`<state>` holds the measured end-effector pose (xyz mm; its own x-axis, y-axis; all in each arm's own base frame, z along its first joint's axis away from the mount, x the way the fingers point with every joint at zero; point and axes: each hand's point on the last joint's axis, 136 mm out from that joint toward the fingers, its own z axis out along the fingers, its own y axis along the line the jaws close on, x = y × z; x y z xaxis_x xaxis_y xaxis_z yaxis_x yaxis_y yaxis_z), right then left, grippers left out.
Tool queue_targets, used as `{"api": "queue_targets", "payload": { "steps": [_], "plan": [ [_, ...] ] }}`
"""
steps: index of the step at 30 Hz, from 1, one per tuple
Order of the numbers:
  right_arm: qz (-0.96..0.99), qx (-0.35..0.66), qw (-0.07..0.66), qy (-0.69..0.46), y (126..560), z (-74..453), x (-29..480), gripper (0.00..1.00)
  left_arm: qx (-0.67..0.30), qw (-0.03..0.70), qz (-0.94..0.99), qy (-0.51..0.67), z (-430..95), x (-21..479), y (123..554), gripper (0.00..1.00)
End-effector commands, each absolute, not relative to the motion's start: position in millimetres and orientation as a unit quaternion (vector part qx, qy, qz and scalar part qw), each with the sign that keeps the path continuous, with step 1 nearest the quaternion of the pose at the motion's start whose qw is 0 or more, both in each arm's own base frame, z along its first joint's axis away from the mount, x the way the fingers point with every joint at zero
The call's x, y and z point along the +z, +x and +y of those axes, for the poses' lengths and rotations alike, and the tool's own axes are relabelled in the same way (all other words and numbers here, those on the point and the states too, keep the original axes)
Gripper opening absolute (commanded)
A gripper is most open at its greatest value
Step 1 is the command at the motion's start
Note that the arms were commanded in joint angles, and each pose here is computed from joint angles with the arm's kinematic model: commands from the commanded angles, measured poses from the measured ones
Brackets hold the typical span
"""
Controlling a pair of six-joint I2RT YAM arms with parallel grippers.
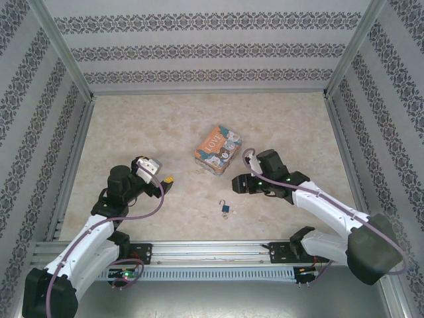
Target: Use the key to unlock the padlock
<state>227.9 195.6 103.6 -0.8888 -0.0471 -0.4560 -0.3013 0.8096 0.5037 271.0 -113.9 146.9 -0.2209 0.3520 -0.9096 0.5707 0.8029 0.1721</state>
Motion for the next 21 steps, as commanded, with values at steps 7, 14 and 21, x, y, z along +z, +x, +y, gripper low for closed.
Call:
{"api": "queue_targets", "payload": {
  "steps": [7,14,21],
  "plan": [
    [0.909,0.214,0.344,-0.094,261,153,144,0.69,-0.100,0.552,0.771,0.302,-114,147,269,0.99],
    [0.895,0.160,0.407,-0.086,281,122,165,0.90,-0.095,0.552,0.770,0.305,-113,147,270,0.99],
    [0.881,0.108,0.457,-0.060,304,92,174,0.98,-0.091,0.553,0.771,0.302,-112,145,271,0.99]
  ]
}}
